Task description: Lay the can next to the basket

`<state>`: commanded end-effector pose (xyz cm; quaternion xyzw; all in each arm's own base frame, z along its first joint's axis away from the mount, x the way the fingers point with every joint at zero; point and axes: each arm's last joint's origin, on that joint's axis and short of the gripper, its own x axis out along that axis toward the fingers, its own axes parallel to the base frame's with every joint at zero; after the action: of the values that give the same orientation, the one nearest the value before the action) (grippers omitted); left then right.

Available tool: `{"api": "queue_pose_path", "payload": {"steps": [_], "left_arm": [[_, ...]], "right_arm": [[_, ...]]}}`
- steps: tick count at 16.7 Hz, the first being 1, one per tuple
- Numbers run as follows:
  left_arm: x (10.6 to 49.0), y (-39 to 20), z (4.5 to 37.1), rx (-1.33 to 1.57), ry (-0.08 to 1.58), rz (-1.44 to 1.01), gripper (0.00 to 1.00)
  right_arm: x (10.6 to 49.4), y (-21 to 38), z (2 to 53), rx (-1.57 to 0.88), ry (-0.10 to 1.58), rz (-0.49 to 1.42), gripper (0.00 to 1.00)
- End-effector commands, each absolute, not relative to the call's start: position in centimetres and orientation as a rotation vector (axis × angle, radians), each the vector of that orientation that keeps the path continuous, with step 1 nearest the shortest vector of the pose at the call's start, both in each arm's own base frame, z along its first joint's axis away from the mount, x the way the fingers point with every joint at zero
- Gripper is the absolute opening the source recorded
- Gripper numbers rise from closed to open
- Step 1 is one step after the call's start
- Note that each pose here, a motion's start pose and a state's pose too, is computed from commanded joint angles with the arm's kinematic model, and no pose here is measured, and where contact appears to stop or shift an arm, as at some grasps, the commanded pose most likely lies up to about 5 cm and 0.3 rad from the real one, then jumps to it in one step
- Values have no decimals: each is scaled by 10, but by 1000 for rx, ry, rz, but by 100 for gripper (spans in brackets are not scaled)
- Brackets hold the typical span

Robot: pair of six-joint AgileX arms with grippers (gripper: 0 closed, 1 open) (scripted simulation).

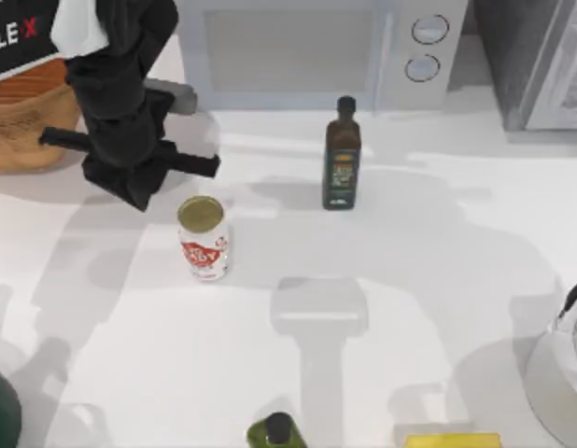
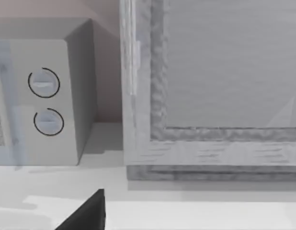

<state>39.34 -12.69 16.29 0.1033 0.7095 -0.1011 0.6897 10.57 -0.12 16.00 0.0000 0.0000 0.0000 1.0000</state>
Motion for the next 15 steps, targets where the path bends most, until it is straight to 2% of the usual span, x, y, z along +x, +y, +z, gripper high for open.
{"api": "queue_pose_path", "payload": {"steps": [7,15], "left_arm": [[347,-239,175,40,1576,-34,0],[335,-257,177,16,1573,-13,0]], "right_arm": [[106,-1,160,0,0,0,100],[106,-1,160,0,0,0,100]]}}
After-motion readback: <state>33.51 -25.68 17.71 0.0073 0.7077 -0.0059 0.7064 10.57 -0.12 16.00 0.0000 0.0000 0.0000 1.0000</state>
